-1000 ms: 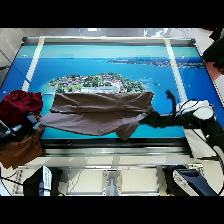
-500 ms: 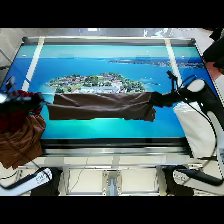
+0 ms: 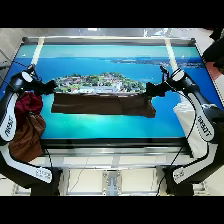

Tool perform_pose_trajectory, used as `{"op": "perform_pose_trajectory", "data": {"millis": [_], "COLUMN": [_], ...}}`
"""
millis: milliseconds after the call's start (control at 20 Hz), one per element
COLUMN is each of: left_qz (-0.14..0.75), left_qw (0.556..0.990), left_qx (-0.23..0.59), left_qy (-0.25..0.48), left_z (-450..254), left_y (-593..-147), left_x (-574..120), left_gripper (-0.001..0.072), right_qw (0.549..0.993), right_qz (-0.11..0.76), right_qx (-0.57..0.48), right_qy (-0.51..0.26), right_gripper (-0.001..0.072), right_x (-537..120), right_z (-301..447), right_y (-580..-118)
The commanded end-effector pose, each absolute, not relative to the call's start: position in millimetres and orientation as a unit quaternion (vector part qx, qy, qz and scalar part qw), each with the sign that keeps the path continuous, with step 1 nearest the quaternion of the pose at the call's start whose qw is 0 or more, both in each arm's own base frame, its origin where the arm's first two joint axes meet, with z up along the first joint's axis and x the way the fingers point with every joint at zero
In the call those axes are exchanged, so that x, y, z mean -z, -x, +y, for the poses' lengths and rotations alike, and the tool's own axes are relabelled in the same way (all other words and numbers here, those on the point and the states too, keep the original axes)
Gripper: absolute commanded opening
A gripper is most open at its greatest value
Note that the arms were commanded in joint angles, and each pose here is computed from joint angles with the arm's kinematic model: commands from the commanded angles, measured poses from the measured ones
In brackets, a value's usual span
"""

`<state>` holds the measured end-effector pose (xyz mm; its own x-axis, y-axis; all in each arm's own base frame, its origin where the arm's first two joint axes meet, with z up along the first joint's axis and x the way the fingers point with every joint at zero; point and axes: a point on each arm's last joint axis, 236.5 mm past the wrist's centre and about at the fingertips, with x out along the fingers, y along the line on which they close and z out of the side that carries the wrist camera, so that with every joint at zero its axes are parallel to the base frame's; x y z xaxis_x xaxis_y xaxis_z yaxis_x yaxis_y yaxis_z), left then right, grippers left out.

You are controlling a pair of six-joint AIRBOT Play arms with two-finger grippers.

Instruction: Fold the shirts.

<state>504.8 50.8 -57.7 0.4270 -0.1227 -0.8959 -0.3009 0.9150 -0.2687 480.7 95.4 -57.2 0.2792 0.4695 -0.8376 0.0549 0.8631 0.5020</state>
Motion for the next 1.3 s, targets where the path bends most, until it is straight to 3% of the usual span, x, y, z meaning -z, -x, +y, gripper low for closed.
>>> {"op": "perform_pose_trajectory", "data": {"millis": [0, 50, 100, 150, 200, 300, 400, 500, 600, 750, 900, 1000, 1050, 1250], "left_qz": [0.535, 0.533, 0.528, 0.519, 0.507, 0.473, 0.436, 0.404, 0.378, 0.362, 0.361, 0.358, 0.359, 0.368], "left_qw": [0.819, 0.821, 0.824, 0.830, 0.837, 0.858, 0.879, 0.902, 0.917, 0.923, 0.919, 0.919, 0.918, 0.914], "left_qx": [-0.062, -0.062, -0.061, -0.062, -0.062, -0.058, -0.038, 0.014, 0.054, 0.105, 0.147, 0.159, 0.162, 0.162], "left_qy": [0.196, 0.196, 0.196, 0.196, 0.196, 0.192, 0.189, 0.152, 0.115, 0.083, 0.057, 0.053, 0.052, 0.051], "left_z": [50, 50, 50, 53, 55, 55, 41, 13, -20, -74, -119, -136, -140, -142], "left_y": [-512, -513, -514, -515, -516, -517, -517, -515, -516, -518, -517, -519, -520, -521], "left_x": [70, 66, 60, 49, 35, -6, -52, -90, -114, -121, -114, -109, -106, -96], "left_gripper": [0.0084, 0.0308, 0.0578, 0.0677, 0.0676, 0.0676, 0.0676, 0.0677, 0.0678, 0.0678, 0.0678, 0.0677, 0.0676, 0.0675], "right_qw": [0.773, 0.777, 0.777, 0.774, 0.770, 0.766, 0.775, 0.778, 0.774, 0.749, 0.696, 0.670, 0.661, 0.653], "right_qz": [0.579, 0.574, 0.573, 0.575, 0.581, 0.598, 0.612, 0.618, 0.610, 0.569, 0.552, 0.571, 0.581, 0.601], "right_qx": [-0.123, -0.124, -0.130, -0.141, -0.163, -0.183, -0.136, -0.093, -0.097, -0.138, -0.192, -0.202, -0.206, -0.232], "right_qy": [-0.227, -0.227, -0.226, -0.222, -0.205, -0.149, -0.080, -0.064, -0.139, -0.310, -0.418, -0.428, -0.429, -0.399], "right_gripper": [0.0017, 0.0065, 0.0198, 0.0352, 0.0419, 0.0413, 0.0413, 0.0415, 0.0419, 0.0431, 0.0524, 0.0571, 0.0629, 0.0631], "right_x": [75, 70, 62, 48, 29, -5, -23, -27, -16, 9, 35, 62, 73, 97], "right_z": [91, 92, 93, 93, 94, 77, 30, -9, -14, -3, 9, 17, 24, 52], "right_y": [-494, -496, -497, -495, -489, -471, -454, -443, -443, -450, -447, -442, -440, -436]}}
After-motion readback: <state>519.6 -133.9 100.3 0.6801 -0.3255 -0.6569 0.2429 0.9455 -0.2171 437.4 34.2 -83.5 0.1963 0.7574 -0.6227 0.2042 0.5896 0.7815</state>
